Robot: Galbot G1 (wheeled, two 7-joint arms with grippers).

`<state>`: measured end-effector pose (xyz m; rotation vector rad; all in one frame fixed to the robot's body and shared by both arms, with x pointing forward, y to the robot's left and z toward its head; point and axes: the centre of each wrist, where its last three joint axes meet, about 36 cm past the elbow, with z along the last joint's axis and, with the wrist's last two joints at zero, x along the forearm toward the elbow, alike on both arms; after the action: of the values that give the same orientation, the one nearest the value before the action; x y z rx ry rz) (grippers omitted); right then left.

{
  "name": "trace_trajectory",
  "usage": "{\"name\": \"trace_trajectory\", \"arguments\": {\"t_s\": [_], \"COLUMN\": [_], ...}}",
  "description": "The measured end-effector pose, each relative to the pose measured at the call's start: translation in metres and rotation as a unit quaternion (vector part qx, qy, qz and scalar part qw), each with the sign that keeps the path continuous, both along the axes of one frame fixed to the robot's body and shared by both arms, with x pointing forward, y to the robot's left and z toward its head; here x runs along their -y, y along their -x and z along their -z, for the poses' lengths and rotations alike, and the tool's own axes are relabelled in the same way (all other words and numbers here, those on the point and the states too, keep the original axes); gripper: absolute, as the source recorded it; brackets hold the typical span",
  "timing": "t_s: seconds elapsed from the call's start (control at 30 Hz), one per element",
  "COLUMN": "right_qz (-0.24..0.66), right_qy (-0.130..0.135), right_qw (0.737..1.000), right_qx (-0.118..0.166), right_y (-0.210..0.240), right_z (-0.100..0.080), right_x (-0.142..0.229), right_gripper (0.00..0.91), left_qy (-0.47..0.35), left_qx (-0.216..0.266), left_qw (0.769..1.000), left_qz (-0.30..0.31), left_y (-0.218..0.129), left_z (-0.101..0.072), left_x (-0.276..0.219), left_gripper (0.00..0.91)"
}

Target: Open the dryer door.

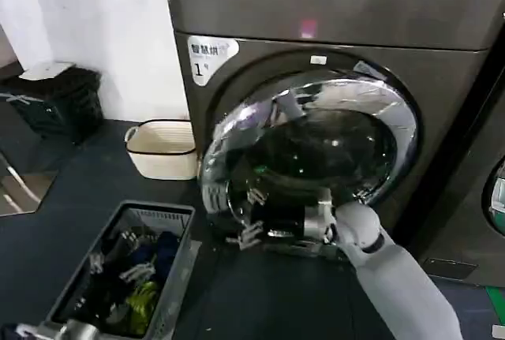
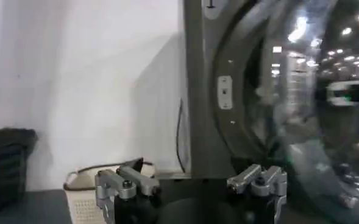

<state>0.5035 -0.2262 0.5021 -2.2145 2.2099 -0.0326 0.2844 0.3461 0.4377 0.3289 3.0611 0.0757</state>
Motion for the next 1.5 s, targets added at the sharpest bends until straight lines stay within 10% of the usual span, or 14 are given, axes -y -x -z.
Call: {"name": "trace_trajectory", "arguments": {"t_s": [0.97, 1.5], "right_qz": [0.145, 0.461], "right_qy": [-0.008, -0.019], "right_qw": [0.977, 0.863], "right_qx": [0.156, 0.205], "right_y": [0.1, 0.22], "right_z": [-0.026, -0.047], "right_x": [0.165, 0.311], "right_gripper": [0.907, 0.907], "left_qy": [0.145, 0.149], "left_qx": [-0.025, -0.031], "left_qw": [0.933, 0.882], "left_qz": [0.328, 0.447], "left_y": [-0.166, -0.209], "left_z": [-0.026, -0.037], "left_x": [0.004, 0.059], "left_gripper": [0.907, 0.907]}}
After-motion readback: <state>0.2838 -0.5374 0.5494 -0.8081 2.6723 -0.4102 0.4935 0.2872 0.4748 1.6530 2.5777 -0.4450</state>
